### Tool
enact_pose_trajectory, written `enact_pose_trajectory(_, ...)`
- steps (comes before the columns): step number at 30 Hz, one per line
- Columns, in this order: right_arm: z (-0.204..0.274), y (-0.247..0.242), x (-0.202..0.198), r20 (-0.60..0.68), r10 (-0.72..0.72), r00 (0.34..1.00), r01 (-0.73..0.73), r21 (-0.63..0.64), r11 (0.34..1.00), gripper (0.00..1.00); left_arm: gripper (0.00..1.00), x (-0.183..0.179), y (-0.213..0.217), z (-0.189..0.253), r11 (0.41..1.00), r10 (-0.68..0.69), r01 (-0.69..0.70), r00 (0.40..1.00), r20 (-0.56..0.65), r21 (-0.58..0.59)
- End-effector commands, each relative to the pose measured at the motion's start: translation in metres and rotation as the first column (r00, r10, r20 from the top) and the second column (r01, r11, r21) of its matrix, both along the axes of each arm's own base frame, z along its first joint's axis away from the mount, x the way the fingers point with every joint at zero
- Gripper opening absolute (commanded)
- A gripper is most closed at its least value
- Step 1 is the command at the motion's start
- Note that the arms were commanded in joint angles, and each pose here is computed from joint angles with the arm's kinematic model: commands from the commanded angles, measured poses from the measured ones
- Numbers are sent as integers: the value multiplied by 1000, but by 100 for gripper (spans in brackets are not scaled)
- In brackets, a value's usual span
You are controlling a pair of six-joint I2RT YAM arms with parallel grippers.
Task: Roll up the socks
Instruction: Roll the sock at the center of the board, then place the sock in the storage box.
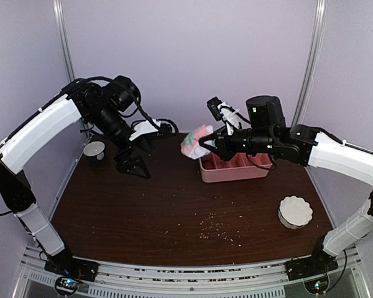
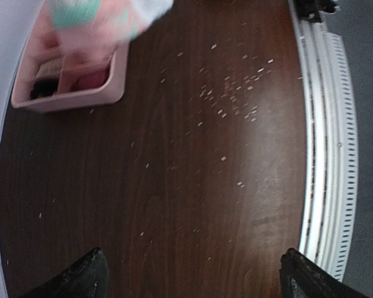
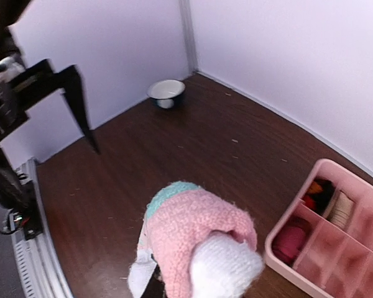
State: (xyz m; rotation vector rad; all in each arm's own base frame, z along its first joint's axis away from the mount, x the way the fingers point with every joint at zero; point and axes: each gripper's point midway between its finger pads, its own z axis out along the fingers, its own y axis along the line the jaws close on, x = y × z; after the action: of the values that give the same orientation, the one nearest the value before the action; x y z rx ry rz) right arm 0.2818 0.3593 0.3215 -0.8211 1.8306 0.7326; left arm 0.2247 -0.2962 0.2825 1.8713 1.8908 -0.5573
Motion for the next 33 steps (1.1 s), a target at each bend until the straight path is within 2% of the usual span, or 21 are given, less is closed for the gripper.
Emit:
enact_pose_trajectory(1,-49,-79,62,12,-356,934,339,-343,876,0,98,80,57,-5,938,330,-344,920,211,33)
enact_pose_trajectory(3,-66,-101,84,13,-436,900,400,-423,813,0,98,102,88,-14,890,440,-455,875,203,33)
enact_pose_trajectory(7,-95,-113,119,-14,-488,873,419,-491,763,0,98,141,148,-27,769,631,-640,755,177,-9)
enact_pose_trajectory(9,-109,-112,135,-19,-502,865,420,-518,745,0,98,149,169,-37,731,674,-682,720,166,-10)
enact_pose_trajectory(13,-131,-105,165,-25,-516,856,416,-559,717,0,98,153,195,-57,688,698,-726,670,251,25)
enact_pose_trajectory(16,-144,-99,182,-34,-514,857,403,-579,709,0,98,149,200,-67,686,693,-727,665,279,29)
enact_pose_trajectory(22,-170,-96,204,-47,-516,855,373,-636,675,0,98,139,199,-80,705,676,-708,692,255,53)
enact_pose_trajectory(27,-188,-106,205,-53,-523,850,354,-678,644,0,98,135,198,-80,713,668,-700,700,251,53)
enact_pose_trajectory(33,-194,-121,201,-80,-535,841,352,-669,654,0,98,132,196,-78,722,662,-690,710,240,51)
